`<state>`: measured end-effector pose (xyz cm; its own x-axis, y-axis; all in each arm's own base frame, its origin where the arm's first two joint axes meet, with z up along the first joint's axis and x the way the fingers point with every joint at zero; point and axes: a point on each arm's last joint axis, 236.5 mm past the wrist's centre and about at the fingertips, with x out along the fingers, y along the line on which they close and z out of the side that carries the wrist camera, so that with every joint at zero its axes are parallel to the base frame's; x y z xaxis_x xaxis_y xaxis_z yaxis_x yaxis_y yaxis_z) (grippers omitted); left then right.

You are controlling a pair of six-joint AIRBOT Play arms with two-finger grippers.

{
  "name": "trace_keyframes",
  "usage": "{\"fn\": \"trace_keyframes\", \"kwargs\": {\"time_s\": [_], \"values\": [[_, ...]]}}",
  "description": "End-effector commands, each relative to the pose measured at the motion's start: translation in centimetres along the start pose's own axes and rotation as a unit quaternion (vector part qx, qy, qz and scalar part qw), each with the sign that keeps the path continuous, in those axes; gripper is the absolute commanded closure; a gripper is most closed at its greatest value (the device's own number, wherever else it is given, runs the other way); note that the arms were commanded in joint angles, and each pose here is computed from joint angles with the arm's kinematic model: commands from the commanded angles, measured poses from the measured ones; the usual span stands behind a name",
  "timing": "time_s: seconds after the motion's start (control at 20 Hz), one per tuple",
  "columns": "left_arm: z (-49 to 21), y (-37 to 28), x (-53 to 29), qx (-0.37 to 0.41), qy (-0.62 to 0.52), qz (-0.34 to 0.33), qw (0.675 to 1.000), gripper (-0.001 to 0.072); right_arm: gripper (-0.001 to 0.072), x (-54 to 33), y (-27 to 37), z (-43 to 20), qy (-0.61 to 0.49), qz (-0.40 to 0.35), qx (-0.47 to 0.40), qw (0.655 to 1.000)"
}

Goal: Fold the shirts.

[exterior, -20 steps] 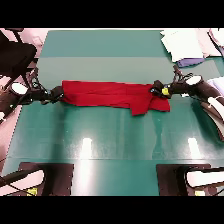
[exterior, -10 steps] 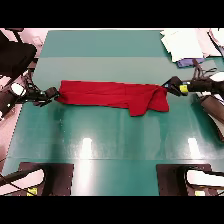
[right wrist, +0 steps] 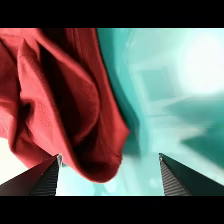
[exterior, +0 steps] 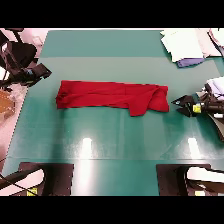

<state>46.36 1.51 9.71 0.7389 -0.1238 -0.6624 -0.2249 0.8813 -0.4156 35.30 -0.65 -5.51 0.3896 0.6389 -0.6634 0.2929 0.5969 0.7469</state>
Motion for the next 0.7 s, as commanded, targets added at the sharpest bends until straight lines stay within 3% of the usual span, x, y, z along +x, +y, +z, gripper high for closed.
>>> {"fn": "trace_keyframes", "kwargs": {"time_s": [0.0,0.45,0.65], "values": [[0.1,-1.0,-0.8,-0.004,0.01,-0.012,1.0,0.004,0.0003,0.5,-0.2,0.2,0.035,0.044,-0.005,0.998],[-1.4,-1.3,-0.9,-0.012,0.041,-0.019,0.999,0.004,0.0002,7.3,3.7,2.7,0.1,0.11,-0.033,0.988],[-1.8,-3.5,-0.8,-0.014,0.048,-0.056,0.997,0.004,0.0004,11.0,5.8,2.1,0.14,0.108,-0.053,0.983]]}}
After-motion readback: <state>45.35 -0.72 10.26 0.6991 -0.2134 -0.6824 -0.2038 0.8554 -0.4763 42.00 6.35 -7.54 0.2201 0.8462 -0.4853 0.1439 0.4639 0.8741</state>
